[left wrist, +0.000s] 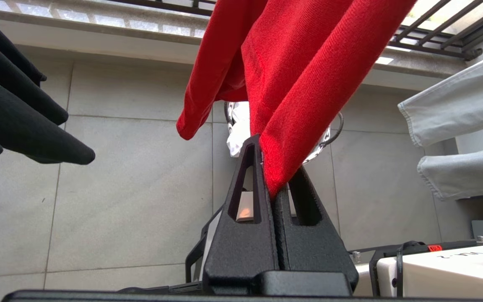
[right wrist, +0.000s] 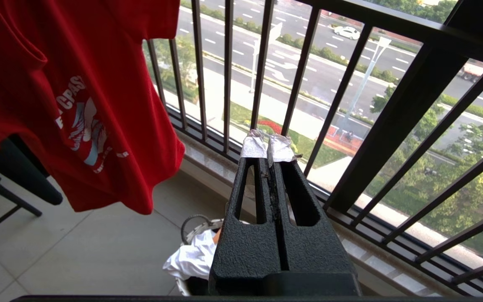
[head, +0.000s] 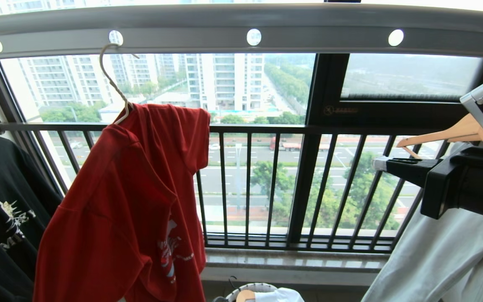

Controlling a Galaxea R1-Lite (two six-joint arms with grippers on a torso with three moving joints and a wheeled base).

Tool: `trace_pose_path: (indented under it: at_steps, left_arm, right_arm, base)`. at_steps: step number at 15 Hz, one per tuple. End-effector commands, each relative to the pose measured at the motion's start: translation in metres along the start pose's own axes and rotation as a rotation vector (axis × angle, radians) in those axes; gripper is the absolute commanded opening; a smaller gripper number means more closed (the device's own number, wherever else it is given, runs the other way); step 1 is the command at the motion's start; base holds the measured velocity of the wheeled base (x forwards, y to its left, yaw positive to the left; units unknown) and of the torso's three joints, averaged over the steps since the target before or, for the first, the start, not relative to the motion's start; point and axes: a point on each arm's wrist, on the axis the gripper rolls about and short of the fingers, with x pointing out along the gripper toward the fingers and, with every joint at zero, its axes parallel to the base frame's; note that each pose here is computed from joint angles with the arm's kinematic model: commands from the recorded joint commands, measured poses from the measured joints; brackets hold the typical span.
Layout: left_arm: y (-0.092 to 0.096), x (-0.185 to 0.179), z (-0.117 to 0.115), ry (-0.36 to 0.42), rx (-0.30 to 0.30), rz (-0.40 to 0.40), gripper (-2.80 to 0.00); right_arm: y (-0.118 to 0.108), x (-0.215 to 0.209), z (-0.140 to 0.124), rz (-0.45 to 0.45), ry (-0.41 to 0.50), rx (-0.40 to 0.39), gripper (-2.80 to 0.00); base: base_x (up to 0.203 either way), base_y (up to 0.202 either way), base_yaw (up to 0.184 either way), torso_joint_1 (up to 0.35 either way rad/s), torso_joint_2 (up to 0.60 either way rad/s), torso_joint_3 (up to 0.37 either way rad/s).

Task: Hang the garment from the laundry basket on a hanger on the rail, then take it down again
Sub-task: Take the clothes off the clothes rack

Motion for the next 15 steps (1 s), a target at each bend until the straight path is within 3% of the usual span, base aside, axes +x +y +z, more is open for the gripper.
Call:
trace_pose_path:
  at_steps: [1,4,6,10,15]
  left_arm:
    - [0.001,0.001,-0.002,0.009,-0.007,-0.001,-2.80]
    - [0.002,0.003,-0.007,0.024,-0.013,0.019,-2.80]
    - [0.002,0.002,-0.002,0.011,-0.013,0.022,-2.80]
    - [0.004,0.007,0.031,0.004,0.000,0.016,-2.80]
    - [0.024,0.041,0.066,0.018,0.025,0.049,-2.80]
  right_arm:
    - [0.000,0.000,0.000,0.001,0.000,-0.001,-2.80]
    - [0.002,0.000,-0.002,0.017,0.010,-0.002,-2.80]
    - [0.012,0.002,-0.005,0.074,0.024,-0.011,-2.80]
    - [0.016,0.005,-0.009,0.096,0.041,-0.014,-2.80]
    - [0.016,0.009,-0.011,0.092,0.054,-0.012,-2.80]
  base:
    - [0.000,0.000,0.000,0.000,0.00,0.000]
    - [0.000,0.000,0.000,0.000,0.00,0.000]
    - [0.000,0.000,0.000,0.000,0.00,0.000]
    - [0.000,0.000,0.000,0.000,0.00,0.000]
    - [0.000,0.000,0.000,0.000,0.00,0.000]
